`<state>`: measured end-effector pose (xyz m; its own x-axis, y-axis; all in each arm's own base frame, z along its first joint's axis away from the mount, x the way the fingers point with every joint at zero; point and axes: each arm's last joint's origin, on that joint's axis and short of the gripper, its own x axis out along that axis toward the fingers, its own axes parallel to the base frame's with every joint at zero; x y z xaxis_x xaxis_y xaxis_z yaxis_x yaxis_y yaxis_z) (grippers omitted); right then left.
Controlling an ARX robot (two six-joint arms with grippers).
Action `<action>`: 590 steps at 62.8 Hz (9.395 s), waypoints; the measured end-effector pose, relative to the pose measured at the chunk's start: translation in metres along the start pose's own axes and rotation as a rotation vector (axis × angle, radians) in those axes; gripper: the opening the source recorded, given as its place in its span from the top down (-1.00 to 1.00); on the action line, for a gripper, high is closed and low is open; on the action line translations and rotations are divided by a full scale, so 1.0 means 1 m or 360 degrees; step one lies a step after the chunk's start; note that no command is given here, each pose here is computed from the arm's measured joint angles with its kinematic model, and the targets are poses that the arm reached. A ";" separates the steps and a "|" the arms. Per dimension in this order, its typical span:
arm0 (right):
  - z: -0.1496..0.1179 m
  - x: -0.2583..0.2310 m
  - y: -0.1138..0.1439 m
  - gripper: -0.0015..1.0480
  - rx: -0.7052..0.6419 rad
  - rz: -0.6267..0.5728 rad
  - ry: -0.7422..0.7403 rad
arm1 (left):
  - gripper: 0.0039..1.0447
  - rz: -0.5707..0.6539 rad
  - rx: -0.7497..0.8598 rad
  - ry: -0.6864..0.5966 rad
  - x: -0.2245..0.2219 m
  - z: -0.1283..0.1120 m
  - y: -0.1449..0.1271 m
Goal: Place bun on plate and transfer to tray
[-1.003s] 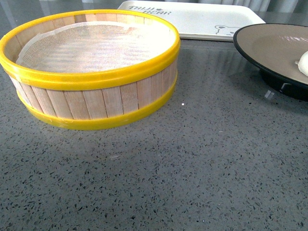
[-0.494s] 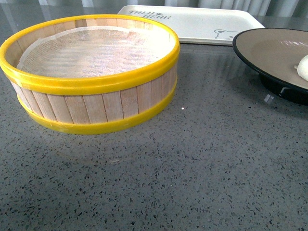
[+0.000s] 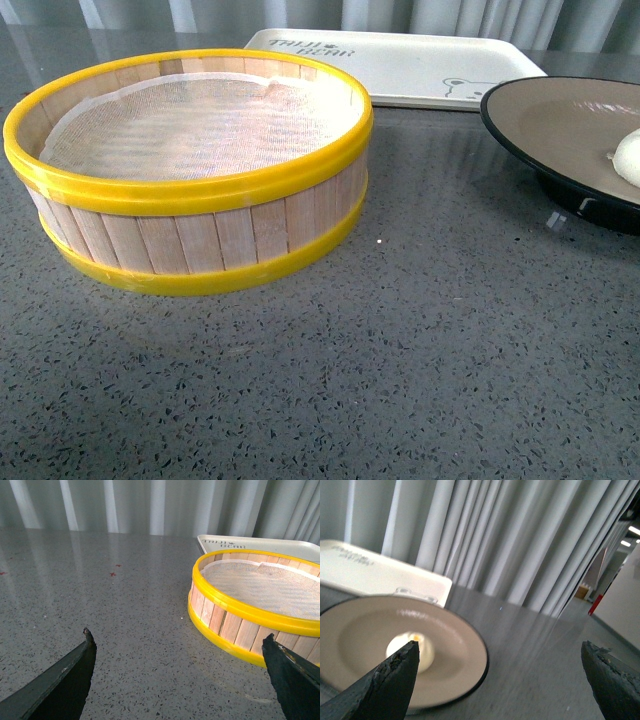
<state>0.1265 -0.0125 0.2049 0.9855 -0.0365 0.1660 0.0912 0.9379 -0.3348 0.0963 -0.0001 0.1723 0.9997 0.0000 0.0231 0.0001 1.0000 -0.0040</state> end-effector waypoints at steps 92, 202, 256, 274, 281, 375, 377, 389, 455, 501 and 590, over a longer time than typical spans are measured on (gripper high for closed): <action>-0.064 0.139 -0.035 -0.53 0.2619 -0.0018 0.1229 | -0.88 -0.0001 0.0000 0.0000 0.000 0.000 0.000; -0.018 0.347 0.012 0.95 0.2509 0.0315 0.0908 | -0.88 -0.0001 0.0000 -0.0001 0.000 0.000 0.000; -0.050 0.372 0.041 0.95 0.2614 0.0331 0.1016 | -0.88 -0.0001 0.0000 -0.0001 0.000 0.000 0.000; -0.059 0.366 0.049 0.95 0.2619 0.0308 0.1088 | -0.88 -0.0001 0.0000 -0.0001 0.000 0.000 0.000; -0.060 0.366 0.046 0.95 0.2620 0.0296 0.1085 | -0.88 -0.0001 0.0000 -0.0001 0.000 0.000 0.000; 0.003 0.191 -0.077 -0.83 0.1593 -0.0267 0.0354 | -0.88 0.0001 0.0000 -0.0001 0.000 0.000 0.000; 0.006 0.177 -0.080 -0.83 0.1456 -0.0296 0.0290 | -0.88 0.0001 -0.0001 -0.0001 0.000 0.000 0.000; 0.009 0.107 -0.074 -0.83 0.0725 -0.0389 0.0076 | -0.88 0.0001 0.0000 -0.0001 0.000 0.000 0.000; -0.024 -0.009 0.021 0.97 0.0559 0.0101 0.0262 | -0.88 -0.0001 0.0000 -0.0001 0.000 0.000 0.000; -0.028 -0.027 0.022 0.97 0.0559 0.0100 0.0247 | -0.88 -0.0001 0.0000 -0.0001 0.000 0.000 0.000; -0.029 -0.036 0.022 -0.83 0.0557 0.0101 0.0249 | -0.88 -0.0001 0.0000 -0.0001 0.000 0.000 0.000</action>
<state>0.0976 -0.0002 0.1652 1.0000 -0.0015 0.0025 0.0015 1.0000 0.0017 0.0962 -0.0001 0.1722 0.9997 -0.0004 0.0235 0.0005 1.0000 -0.0040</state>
